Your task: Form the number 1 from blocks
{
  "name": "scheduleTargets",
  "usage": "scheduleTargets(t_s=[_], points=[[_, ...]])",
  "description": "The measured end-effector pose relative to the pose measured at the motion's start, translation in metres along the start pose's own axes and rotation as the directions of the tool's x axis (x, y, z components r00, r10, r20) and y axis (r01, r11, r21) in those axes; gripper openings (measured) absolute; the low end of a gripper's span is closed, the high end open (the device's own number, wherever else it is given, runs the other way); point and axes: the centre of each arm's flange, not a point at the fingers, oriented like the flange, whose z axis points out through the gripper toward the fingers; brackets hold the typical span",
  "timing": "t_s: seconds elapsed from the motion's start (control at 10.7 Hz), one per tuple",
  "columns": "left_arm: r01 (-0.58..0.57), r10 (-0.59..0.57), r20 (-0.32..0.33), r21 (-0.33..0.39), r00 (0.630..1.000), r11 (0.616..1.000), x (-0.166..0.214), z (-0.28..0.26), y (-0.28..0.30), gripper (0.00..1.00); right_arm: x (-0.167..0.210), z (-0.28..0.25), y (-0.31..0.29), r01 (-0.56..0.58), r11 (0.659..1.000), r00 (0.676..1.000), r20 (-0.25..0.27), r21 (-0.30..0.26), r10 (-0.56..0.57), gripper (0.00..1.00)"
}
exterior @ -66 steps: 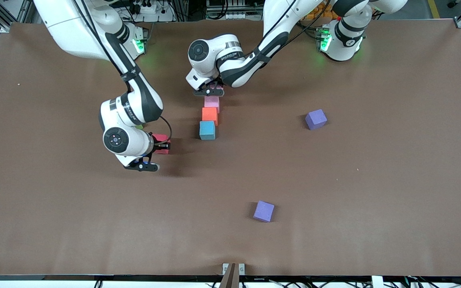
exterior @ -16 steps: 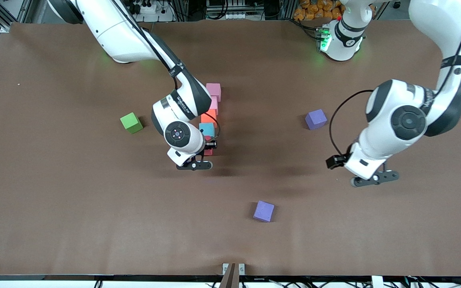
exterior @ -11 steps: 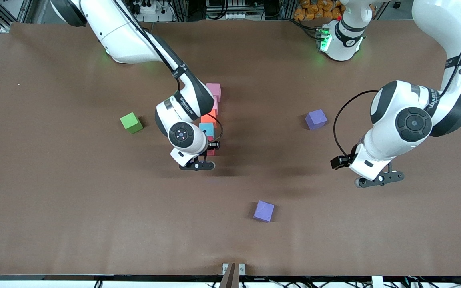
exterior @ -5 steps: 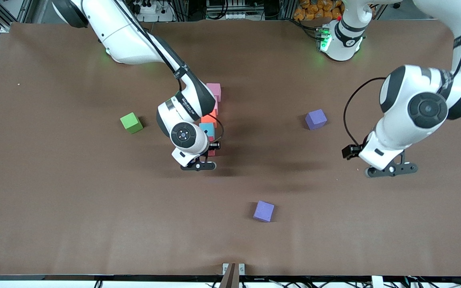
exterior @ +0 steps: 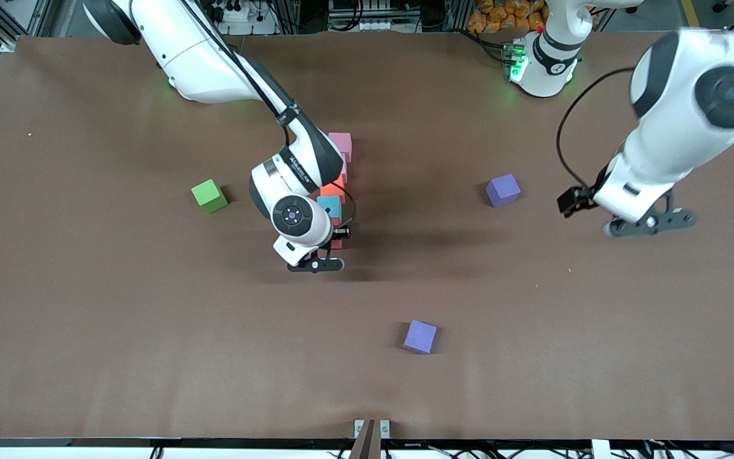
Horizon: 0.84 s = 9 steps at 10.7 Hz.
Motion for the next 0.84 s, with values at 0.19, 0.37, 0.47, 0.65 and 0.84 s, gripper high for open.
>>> scheduleTargets(t_s=[0.19, 0.37, 0.47, 0.65, 0.84], points=[[0.0, 0.0, -0.015, -0.009, 1.0, 1.0, -0.011, -0.036, -0.008, 1.0, 0.001, 0.001, 0.001, -0.002, 1.0, 1.0, 0.001, -0.002, 0.002, 0.62], [0.007, -0.007, -0.036, -0.016, 0.999, 1.0, -0.011, -0.067, -0.018, 1.0, 0.001, 0.002, 0.001, -0.01, 1.0, 1.0, 0.001, -0.002, 0.01, 0.86], [0.011, -0.012, -0.046, -0.019, 0.999, 1.0, -0.01, -0.079, -0.023, 1.0, 0.001, 0.001, 0.002, -0.018, 1.0, 1.0, 0.0, -0.002, 0.018, 0.99], [0.015, -0.016, -0.051, -0.021, 0.999, 1.0, -0.01, -0.094, -0.027, 1.0, 0.003, -0.002, 0.002, -0.026, 1.0, 1.0, -0.005, 0.0, 0.026, 1.0], [-0.018, 0.017, -0.051, -0.02, 0.999, 1.0, -0.01, -0.103, -0.031, 1.0, 0.008, -0.014, 0.003, -0.032, 0.999, 0.999, -0.013, 0.005, 0.032, 1.0]])
